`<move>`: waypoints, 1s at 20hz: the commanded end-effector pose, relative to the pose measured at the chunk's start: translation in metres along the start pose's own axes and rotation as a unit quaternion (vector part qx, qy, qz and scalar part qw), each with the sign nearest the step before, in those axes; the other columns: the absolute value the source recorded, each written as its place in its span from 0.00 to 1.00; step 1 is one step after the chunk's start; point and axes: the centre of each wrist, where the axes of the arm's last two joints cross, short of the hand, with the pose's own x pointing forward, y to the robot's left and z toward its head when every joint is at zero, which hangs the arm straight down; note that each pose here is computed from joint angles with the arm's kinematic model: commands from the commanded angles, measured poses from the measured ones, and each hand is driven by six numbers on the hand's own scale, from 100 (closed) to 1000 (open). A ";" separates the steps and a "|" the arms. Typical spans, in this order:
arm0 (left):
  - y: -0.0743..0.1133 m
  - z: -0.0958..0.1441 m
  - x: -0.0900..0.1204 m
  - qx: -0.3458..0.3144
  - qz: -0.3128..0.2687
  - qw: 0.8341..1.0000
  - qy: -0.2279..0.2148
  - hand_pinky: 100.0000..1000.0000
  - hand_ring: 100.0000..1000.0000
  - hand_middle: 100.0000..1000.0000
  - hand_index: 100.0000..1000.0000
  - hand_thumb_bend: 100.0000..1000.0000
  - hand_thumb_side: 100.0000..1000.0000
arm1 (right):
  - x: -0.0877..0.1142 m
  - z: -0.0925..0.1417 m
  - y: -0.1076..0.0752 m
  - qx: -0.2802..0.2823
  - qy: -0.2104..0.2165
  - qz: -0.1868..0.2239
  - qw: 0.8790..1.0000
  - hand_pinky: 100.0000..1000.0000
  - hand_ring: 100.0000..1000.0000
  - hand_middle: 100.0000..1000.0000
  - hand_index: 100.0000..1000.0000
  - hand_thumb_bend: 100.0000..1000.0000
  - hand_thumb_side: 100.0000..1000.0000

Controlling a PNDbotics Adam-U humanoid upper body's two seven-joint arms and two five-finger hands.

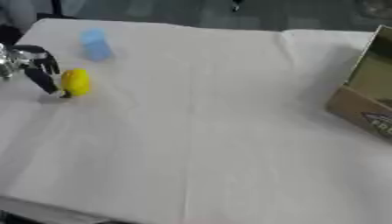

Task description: Pick up the objects with one hand, pass them to the other hand, and then place them into the box on the other side of the table.

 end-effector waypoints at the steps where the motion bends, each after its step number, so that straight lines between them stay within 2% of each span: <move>1: 0.014 0.004 -0.004 0.029 0.012 1.000 0.001 0.77 0.77 0.66 0.69 0.34 0.19 | 0.009 -0.001 -0.010 -0.006 -0.012 0.014 1.000 0.97 0.74 0.83 0.92 0.00 0.39; 8: 0.015 0.005 -0.002 0.029 0.012 0.999 -0.006 0.74 0.74 0.62 0.61 0.19 0.09 | 0.009 -0.001 -0.010 -0.004 -0.011 0.014 1.000 0.97 0.74 0.83 0.92 0.00 0.39; 11: 0.018 0.010 -0.001 0.035 0.019 0.999 -0.014 0.73 0.73 0.60 0.60 0.16 0.08 | 0.009 -0.001 -0.010 -0.004 -0.012 0.015 1.000 0.97 0.74 0.83 0.92 0.00 0.39; 16: 0.034 0.033 0.002 0.071 0.042 0.996 -0.045 0.71 0.69 0.56 0.57 0.08 0.04 | 0.010 -0.001 -0.011 -0.005 -0.014 0.015 1.000 0.97 0.74 0.83 0.92 0.00 0.39; 20: 0.043 0.055 0.002 0.101 0.074 0.990 -0.072 0.69 0.66 0.53 0.55 0.02 0.07 | 0.010 -0.001 -0.012 -0.006 -0.015 0.017 1.000 0.97 0.74 0.83 0.92 0.00 0.39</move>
